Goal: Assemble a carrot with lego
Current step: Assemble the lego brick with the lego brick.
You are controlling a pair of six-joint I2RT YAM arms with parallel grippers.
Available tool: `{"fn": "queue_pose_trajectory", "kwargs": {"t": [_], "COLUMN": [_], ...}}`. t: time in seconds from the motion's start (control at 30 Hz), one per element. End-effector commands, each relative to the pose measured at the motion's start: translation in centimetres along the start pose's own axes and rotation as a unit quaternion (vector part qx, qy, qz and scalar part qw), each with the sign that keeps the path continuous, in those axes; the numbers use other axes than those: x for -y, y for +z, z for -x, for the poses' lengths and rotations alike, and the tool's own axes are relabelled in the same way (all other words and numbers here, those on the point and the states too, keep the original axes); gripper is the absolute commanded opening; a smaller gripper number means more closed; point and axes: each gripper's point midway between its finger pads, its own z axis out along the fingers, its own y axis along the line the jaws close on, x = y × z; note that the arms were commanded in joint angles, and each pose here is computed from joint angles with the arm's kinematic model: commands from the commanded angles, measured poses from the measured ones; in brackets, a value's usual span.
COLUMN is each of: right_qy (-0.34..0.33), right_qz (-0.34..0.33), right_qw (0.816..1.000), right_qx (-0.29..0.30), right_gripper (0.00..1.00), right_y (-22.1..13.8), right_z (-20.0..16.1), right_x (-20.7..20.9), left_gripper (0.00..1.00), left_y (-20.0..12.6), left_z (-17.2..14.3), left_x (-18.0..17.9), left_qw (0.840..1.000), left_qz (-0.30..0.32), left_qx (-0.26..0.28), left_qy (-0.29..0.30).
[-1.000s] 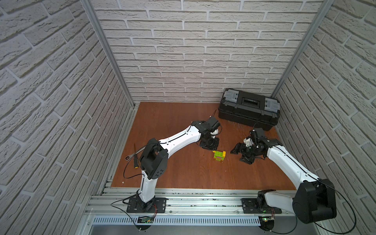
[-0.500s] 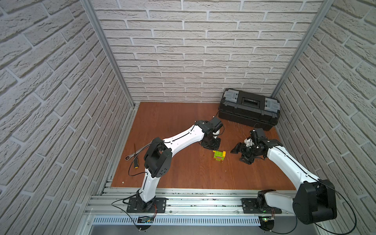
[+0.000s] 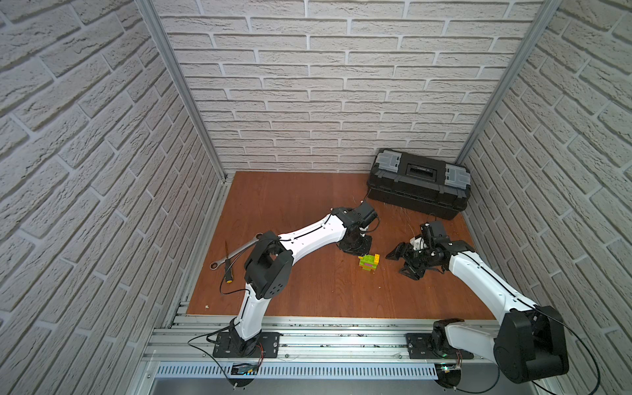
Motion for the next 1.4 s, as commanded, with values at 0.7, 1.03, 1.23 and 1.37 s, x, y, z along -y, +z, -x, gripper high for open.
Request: {"fn": "queue_pose_trajectory", "kwargs": {"t": [0.7,1.03,1.23,1.37], "right_qy": [0.004,0.004,0.005,0.004], "right_qz": [0.014,0.016,0.017,0.019], "right_qw": [1.000,1.000,1.000,1.000], "right_qx": [0.003,-0.002,-0.003,-0.003], "right_gripper": [0.73,0.73,0.73,0.73], "right_y": [0.2,0.4,0.4,0.4], "right_z": [0.1,0.1,0.1,0.2], "right_x": [-0.3,-0.5,-0.6,-0.7], "left_gripper": [0.00,0.00,0.00,0.00], "left_y": [-1.4,-1.3,-0.9,-0.7], "left_z": [0.8,0.4,0.3,0.2], "left_x": [1.4,1.5,1.7,1.8], "left_qw": [0.999,0.999,0.999,0.999], "left_qz": [-0.018,-0.019,-0.021,-0.021], "left_qx": [0.048,0.040,0.035,0.032], "left_qy": [-0.016,-0.008,-0.004,-0.001]}}
